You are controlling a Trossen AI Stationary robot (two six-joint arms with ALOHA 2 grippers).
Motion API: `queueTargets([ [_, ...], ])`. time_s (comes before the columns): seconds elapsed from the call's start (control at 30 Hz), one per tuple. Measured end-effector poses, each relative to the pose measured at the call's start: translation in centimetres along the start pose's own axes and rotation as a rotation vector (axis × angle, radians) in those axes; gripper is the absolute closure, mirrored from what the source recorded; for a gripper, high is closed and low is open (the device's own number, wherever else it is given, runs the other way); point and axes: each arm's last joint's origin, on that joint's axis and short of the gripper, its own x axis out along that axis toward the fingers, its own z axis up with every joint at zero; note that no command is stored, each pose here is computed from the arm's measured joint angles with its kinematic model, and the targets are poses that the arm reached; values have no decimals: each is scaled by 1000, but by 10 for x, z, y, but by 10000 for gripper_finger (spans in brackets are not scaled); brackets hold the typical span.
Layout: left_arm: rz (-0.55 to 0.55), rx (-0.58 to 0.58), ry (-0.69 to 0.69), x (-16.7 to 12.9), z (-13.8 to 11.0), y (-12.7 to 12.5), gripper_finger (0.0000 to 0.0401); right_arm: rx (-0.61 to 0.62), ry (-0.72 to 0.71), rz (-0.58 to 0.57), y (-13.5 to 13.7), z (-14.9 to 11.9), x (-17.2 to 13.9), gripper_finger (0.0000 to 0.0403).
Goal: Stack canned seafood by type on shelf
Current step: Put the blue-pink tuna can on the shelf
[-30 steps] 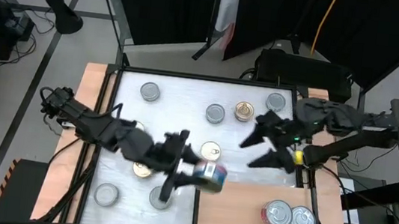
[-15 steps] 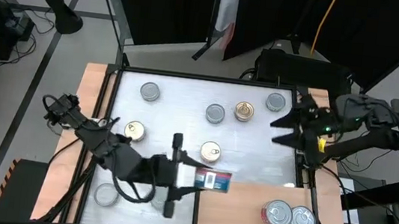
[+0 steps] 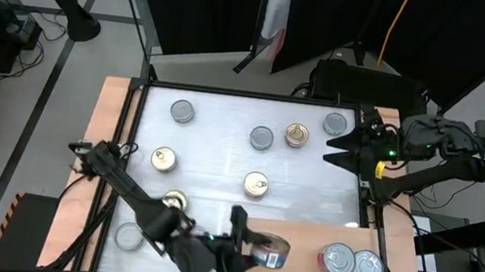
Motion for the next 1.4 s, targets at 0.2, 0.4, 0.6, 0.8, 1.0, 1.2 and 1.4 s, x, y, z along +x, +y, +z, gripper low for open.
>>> queueTargets([
  [0.2,19,262,144,21,-25,-28,196,5,19,-22,2,-1,13,23],
  [0.4,-35,342,219,30,-41,-41,190,7,13,-11,6,0,25,23],
  [0.6,-185,278,230,35,-48,-39,188,8,11,-8,8,0,30,23],
  [0.8,-214,243,276,41,-56,-30,187,4,-2,8,10,2,32,23],
  [1.0,-274,206,258,46,-58,-26,180,4,-3,10,10,2,32,23],
  [1.2,-254,207,265,48,-58,-23,134,-13,-2,10,10,2,32,23],
  [1.4,-245,217,261,47,-58,-24,118,-39,-2,10,10,2,32,23],
])
